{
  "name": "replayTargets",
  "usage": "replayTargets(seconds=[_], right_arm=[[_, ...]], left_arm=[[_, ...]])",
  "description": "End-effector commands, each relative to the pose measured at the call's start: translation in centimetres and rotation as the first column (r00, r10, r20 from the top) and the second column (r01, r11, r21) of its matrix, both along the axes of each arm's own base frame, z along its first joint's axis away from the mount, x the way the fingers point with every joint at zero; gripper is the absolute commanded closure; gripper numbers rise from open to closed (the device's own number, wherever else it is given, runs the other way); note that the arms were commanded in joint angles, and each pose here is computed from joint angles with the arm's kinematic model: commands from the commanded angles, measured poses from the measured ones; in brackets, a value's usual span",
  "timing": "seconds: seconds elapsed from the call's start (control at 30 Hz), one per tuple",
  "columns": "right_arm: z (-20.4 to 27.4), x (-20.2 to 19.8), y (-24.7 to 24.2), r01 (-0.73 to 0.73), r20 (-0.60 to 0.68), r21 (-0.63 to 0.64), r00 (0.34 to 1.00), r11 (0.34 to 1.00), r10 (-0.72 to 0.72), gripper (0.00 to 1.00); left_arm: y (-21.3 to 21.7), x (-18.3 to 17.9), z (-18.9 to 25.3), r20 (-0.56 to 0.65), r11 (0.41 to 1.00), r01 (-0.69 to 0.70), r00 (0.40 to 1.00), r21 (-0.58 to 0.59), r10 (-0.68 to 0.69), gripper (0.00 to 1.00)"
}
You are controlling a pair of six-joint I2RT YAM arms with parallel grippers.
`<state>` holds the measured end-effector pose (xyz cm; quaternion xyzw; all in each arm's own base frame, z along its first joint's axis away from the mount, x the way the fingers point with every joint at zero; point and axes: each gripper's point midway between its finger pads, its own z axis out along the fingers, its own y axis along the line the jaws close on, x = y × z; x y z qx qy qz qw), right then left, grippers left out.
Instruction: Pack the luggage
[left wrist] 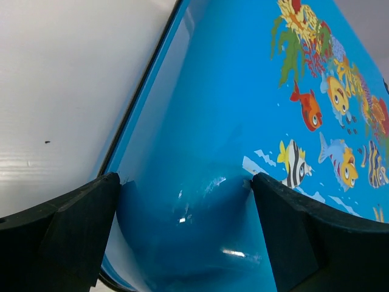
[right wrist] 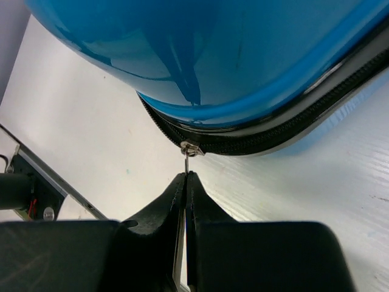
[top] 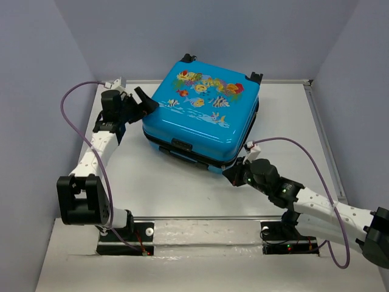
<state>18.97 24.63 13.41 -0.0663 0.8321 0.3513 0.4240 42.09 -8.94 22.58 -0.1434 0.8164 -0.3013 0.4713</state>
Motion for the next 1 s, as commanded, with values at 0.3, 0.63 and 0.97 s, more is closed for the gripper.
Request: replayTargets(seconds=[0.3,0.63,0.97], right_arm=[[4.2,-1.3,9.4,-0.149,0.107,-0.011,0.983,0.989,0.149,0.93],[3.6,1.4,18.8,-0.136,0.2,-0.09,0.968,0.987,0.152,0.93],[4.4,-1.8,22.7,-0.336,0.125,-0.05,0.932,0.94,0.34,0.46]], left_arm=[[-15.1,-7.2,-2.6,0.04,0.912,0.359,0.933,-0.2,-0.359,0.01],[-15.8,-12.4,0.7,0.132,0.886,0.422,0.906,-0.194,-0.403,0.01],[-12.5,-13.1,1.4,0.116,0.945,0.317,0.945,-0.079,-0.307,0.01]])
